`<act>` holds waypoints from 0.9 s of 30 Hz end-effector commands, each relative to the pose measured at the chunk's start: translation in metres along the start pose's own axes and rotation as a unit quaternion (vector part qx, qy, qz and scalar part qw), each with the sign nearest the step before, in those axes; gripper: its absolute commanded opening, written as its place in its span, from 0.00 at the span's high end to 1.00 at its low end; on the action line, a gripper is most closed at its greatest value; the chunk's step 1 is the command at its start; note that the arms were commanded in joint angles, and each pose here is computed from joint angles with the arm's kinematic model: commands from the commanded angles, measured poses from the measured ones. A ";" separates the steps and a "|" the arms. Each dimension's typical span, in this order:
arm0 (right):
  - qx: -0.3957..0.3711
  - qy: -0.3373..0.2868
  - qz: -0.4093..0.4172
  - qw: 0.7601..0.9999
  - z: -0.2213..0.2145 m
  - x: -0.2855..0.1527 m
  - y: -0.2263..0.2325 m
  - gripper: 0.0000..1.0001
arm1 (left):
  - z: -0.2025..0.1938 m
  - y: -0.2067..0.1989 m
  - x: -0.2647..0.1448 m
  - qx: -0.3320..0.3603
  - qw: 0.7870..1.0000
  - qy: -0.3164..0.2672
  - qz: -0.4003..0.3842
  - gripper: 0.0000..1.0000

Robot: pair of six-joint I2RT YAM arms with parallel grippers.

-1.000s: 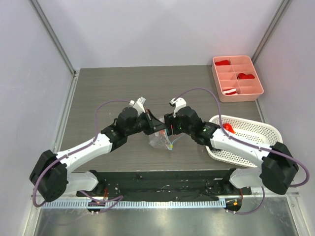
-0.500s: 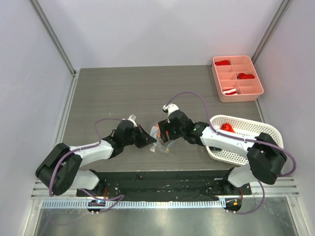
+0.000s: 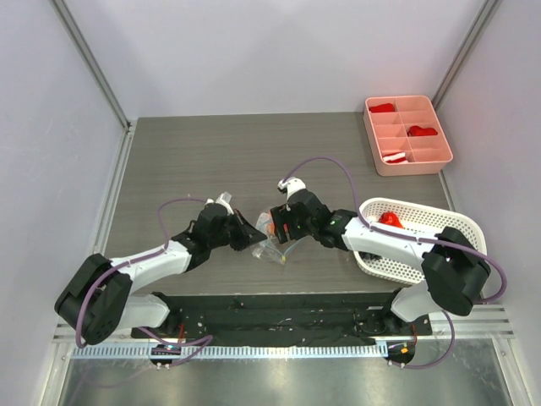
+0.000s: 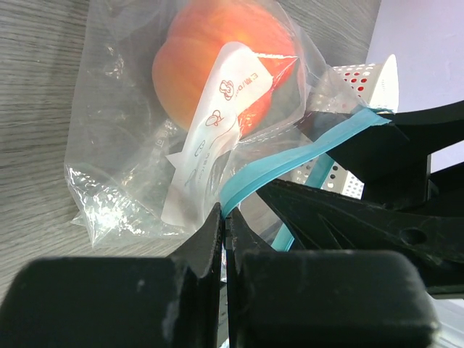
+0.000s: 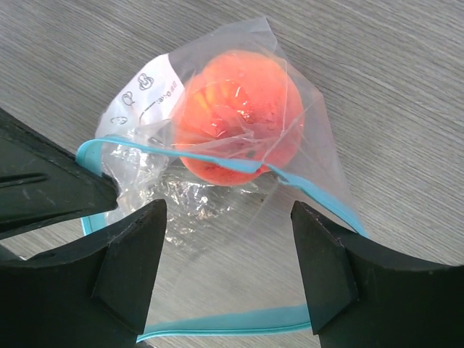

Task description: Open the zip-top bag and remove the fake food

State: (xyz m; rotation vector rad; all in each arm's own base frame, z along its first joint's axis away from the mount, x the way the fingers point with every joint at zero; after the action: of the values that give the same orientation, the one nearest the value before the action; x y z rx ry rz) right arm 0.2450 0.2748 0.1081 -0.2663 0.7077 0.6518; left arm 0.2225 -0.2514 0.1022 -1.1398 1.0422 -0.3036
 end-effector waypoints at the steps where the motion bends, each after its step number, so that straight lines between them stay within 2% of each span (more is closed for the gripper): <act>1: -0.007 -0.030 -0.015 0.999 0.020 0.001 -0.002 0.26 | 0.008 -0.010 0.001 0.012 1.000 -0.014 -0.008 1.00; 6: -0.006 -0.070 0.020 0.997 0.034 0.004 0.010 0.26 | 0.010 -0.011 -0.001 0.009 1.000 -0.023 -0.008 1.00; 9: -0.003 -0.105 0.032 0.994 0.039 0.016 0.017 0.16 | 0.011 -0.010 0.001 0.012 1.000 -0.024 -0.005 1.00; 18: 0.016 -0.149 -0.028 0.988 0.033 0.057 0.006 0.06 | 0.011 0.014 0.010 -0.013 0.999 -0.030 0.011 1.00; 20: 0.019 -0.142 -0.036 0.989 0.032 0.065 0.005 0.07 | 0.011 0.018 0.010 -0.017 0.999 -0.034 0.015 1.00; 27: 0.016 -0.119 -0.037 0.992 0.014 0.084 0.006 0.20 | 0.014 0.025 0.009 -0.020 0.998 -0.048 0.023 1.00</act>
State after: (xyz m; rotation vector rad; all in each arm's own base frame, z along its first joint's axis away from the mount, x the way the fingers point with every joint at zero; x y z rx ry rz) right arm 0.2808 0.3241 0.0605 -0.1900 0.5237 0.6479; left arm 0.2274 -0.2361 0.0707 -1.1386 1.0269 -0.1652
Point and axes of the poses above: each gripper's point midway between its finger pads, its own x axis out along the fingers, its own y axis along the line the jaws close on, z = x × y, the point moved 2 cm from there along -x, back along the fingers, and after that the axes turned 13 degrees about -x, right-handed, at the moved point
